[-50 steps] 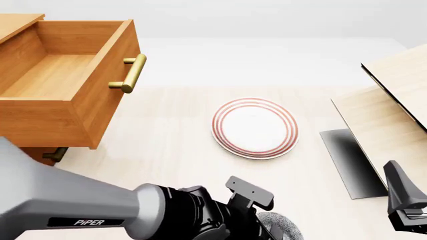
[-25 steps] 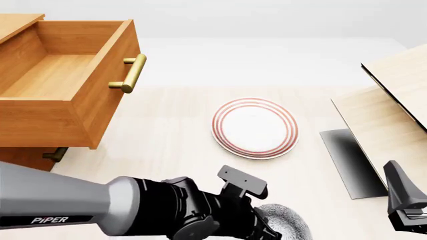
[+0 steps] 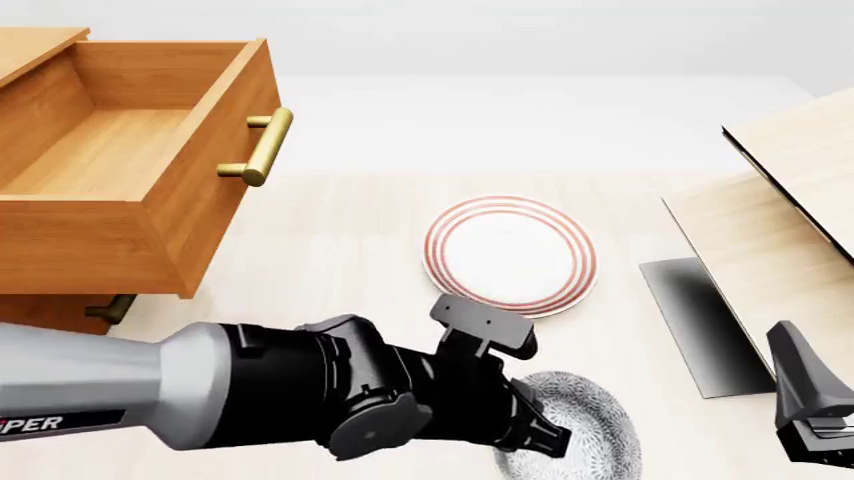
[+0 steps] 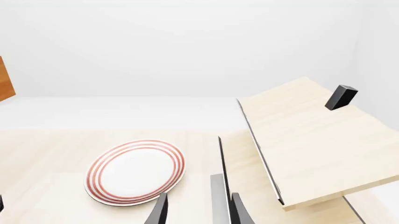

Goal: Open the top drawer of the cabinet and put the bowl in it.

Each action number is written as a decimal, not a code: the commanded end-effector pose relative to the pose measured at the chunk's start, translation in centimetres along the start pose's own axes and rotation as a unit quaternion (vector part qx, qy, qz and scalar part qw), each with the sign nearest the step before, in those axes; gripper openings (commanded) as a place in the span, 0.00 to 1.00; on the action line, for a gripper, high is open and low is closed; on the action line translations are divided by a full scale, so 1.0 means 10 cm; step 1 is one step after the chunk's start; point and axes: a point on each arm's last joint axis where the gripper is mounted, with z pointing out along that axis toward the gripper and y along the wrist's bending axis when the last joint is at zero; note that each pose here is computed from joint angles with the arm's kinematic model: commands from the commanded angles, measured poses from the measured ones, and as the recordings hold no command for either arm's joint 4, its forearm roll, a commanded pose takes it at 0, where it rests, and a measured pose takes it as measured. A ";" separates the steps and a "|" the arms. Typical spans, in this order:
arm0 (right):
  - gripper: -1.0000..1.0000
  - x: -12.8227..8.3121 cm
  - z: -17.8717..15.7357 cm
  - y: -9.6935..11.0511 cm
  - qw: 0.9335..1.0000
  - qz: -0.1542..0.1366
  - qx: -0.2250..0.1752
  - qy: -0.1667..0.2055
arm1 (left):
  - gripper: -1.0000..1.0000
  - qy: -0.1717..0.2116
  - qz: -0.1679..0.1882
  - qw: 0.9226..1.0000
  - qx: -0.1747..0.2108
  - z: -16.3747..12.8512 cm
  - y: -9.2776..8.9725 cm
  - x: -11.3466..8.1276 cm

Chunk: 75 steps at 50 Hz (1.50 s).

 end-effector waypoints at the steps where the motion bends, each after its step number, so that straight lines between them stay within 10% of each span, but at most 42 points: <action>1: 1.00 0.02 0.00 0.00 1.000 0.000 0.000 0.000 | 0.00 -0.012 -0.008 1.000 0.003 -0.12 -0.04 -0.15; 75: 1.00 0.02 0.00 0.00 1.000 0.000 0.000 0.000 | 0.00 -0.078 -0.067 0.993 -0.056 -0.57 0.30 -1.35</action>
